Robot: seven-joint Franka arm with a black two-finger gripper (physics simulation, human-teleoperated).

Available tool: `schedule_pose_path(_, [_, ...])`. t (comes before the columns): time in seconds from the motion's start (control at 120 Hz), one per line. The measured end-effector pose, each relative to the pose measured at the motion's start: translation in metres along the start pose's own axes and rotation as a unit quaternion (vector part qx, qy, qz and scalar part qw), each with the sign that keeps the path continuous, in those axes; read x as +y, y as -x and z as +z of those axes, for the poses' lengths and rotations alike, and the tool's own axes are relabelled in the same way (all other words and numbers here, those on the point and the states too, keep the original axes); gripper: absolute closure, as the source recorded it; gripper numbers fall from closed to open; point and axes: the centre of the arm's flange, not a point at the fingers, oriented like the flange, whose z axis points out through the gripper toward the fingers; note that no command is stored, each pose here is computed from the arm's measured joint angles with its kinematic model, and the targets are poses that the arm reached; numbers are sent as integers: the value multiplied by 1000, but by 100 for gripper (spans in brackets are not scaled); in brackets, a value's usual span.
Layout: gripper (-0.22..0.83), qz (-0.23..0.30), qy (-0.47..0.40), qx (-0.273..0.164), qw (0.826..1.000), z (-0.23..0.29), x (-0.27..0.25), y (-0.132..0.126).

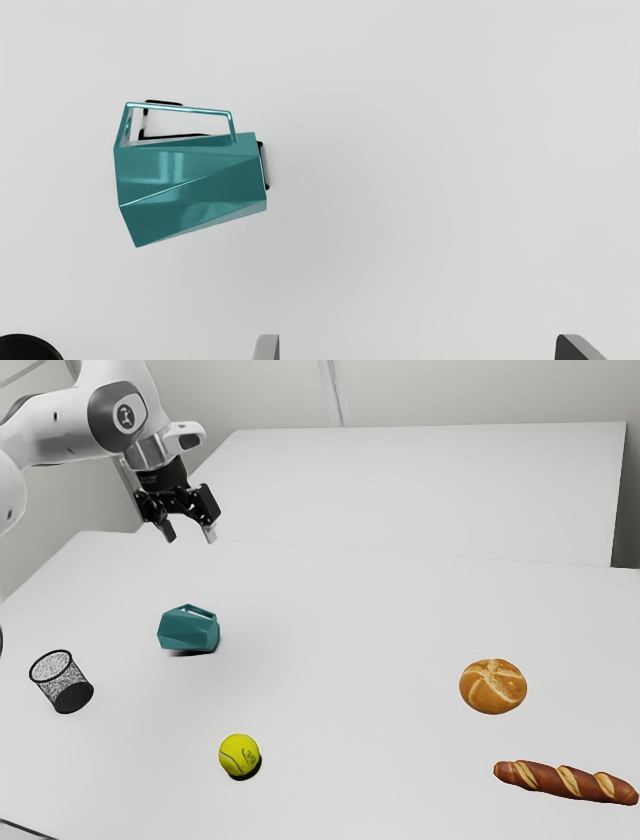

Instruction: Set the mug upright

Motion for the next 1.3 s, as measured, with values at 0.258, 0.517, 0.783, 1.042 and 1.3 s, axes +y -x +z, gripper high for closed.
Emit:
schedule_pose_path(0.258, [0, 0, 0, 1, 1000, -1, 0, 0])
schedule_pose_path(0.517, [0, -9, 28, 17, 999, -29, 1, 19])
schedule_pose_path(0.783, [0, -90, 118, 24, 989, -25, -92, 43])
schedule_pose_path(1.042, [0, -150, 209, -1, 966, 42, -199, 48])
schedule_pose_path(1.3, [0, -149, 273, 16, 950, 136, -251, 32])
